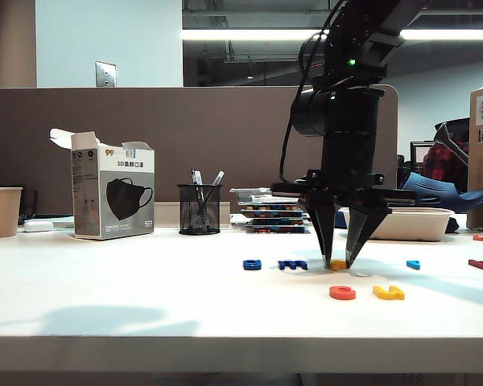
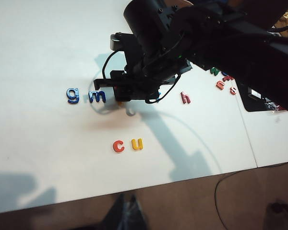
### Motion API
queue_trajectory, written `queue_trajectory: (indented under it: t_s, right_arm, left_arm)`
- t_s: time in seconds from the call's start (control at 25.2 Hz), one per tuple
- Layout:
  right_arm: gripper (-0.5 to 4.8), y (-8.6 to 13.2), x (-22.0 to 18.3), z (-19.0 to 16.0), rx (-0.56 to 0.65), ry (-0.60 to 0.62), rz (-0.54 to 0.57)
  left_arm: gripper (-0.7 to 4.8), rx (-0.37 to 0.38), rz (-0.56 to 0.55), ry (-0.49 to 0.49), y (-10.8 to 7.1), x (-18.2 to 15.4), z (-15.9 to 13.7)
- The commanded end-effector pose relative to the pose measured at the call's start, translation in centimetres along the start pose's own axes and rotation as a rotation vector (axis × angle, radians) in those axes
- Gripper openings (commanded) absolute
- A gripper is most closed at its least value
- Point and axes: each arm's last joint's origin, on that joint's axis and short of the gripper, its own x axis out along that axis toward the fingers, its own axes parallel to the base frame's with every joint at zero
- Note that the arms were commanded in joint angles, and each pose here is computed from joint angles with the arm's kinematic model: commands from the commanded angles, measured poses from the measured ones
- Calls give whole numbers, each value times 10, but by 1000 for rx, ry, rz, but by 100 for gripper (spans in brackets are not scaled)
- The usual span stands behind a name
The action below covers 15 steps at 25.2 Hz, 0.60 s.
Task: Select the appropriate letters from the row of letter magnets placed on the table to arrange into the word "cup".
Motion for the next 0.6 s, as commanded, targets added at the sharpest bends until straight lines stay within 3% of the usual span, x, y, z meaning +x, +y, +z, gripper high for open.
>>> queue_trajectory:
  t_s: [0.04, 0.6]
  right_arm:
    - [134, 1, 7, -2, 2, 23, 5]
    - [134, 1, 7, -1, 1, 18, 5]
  left_arm:
    - [-5, 1, -1, -8, 0, -1, 1]
    - [-5, 2, -1, -8, 0, -1, 1]
